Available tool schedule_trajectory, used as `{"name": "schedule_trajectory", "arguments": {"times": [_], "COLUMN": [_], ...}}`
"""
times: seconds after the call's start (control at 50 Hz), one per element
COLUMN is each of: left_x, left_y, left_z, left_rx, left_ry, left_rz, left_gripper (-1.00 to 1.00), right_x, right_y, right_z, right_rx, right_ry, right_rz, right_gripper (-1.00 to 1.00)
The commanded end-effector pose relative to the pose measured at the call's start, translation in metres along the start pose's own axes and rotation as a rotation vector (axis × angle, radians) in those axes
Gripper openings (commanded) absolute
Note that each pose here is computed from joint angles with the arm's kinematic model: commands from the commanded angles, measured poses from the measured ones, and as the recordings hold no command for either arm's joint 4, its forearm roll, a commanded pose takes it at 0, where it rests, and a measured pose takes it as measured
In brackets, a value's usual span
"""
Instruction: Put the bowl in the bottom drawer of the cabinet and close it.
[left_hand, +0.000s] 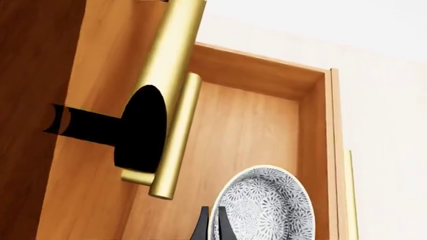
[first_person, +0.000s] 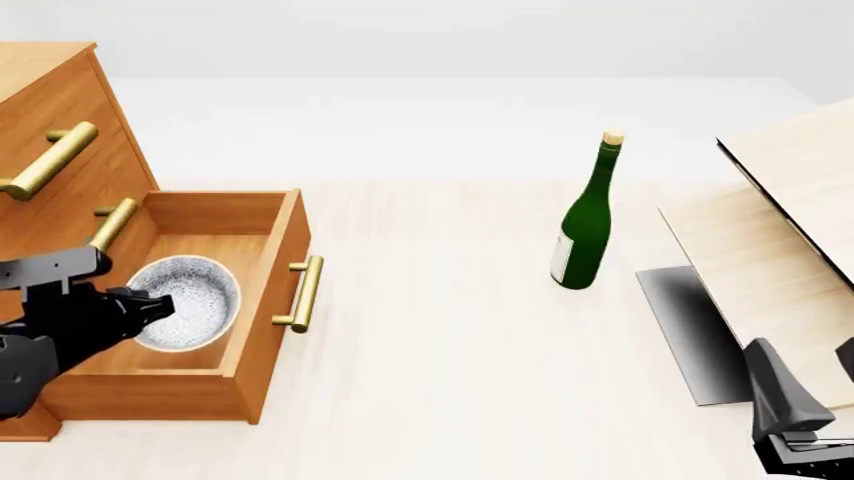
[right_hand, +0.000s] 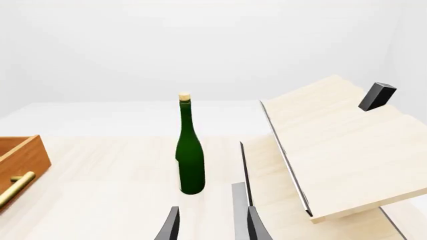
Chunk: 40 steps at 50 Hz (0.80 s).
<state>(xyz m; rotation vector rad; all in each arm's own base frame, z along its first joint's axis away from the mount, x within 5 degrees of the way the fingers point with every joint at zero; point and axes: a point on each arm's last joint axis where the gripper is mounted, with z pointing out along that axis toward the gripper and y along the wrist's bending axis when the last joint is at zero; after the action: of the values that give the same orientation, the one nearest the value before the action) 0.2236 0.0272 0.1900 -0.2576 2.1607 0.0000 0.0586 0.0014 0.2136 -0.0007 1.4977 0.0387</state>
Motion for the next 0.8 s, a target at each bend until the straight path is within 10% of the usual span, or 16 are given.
{"name": "schedule_trajectory", "arguments": {"times": [0.02,0.7,0.72,0.8], "left_x": [0.002,0.01,0.011,0.011], "left_y": [0.005,0.007,0.008,0.008], "left_z": [0.005,0.016,0.016,0.018], "left_rx": [-0.019,-0.028,-0.03,-0.032], "left_ry": [0.006,0.042,0.044,0.048], "left_rz": [-0.023,-0.037,-0.034,-0.036], "left_gripper": [-1.0,-1.0,1.0,1.0], "right_x": [0.0,0.0,0.0,0.0], "right_y": [0.0,0.0,0.0,0.0], "right_z": [0.0,0.0,0.0,0.0], "right_rx": [0.0,0.0,0.0,0.0], "right_ry": [0.0,0.0,0.0,0.0], "right_rz": [0.0,0.0,0.0,0.0], "right_gripper": [1.0,1.0,1.0,1.0]}}
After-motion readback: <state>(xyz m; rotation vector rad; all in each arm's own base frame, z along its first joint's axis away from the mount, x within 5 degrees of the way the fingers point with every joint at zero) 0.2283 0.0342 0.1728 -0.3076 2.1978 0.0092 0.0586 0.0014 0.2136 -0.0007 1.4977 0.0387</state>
